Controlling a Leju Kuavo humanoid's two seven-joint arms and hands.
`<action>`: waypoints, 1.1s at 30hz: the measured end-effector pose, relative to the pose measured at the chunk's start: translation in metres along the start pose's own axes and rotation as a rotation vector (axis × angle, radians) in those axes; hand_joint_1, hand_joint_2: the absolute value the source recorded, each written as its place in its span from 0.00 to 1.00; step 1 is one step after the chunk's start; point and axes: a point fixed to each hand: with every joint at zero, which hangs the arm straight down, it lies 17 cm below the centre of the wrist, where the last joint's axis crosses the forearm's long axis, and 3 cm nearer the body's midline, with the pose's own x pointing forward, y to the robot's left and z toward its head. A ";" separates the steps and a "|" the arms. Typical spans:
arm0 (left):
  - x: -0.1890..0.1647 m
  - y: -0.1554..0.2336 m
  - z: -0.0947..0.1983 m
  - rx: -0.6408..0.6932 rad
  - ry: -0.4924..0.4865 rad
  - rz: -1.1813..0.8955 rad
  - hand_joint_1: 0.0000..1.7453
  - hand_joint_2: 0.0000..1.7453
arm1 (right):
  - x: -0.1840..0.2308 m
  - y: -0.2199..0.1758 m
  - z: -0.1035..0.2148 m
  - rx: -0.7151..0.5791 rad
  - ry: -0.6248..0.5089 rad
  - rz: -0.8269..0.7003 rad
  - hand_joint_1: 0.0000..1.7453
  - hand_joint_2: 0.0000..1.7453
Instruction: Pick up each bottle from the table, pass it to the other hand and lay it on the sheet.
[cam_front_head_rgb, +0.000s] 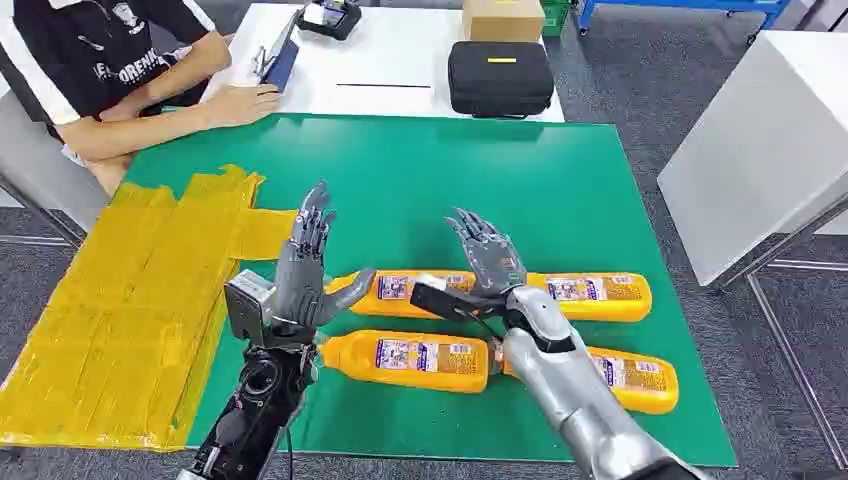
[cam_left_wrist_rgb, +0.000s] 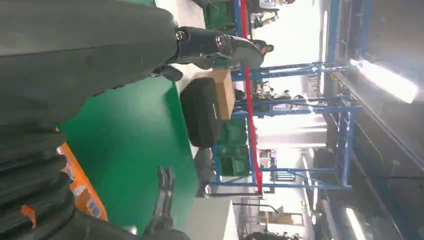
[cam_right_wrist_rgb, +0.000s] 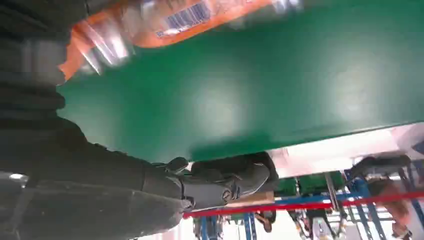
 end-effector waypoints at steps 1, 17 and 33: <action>0.000 0.000 0.000 0.000 0.000 0.001 0.00 1.00 | 0.000 0.001 0.000 0.003 -0.001 0.000 0.00 1.00; 0.012 -0.002 0.000 0.004 -0.029 0.029 0.00 1.00 | 0.048 0.052 -0.010 0.174 -0.161 -0.102 0.00 1.00; 0.005 0.000 0.003 -0.002 -0.008 0.051 0.00 1.00 | 0.068 0.071 -0.004 0.252 -0.184 -0.064 0.00 1.00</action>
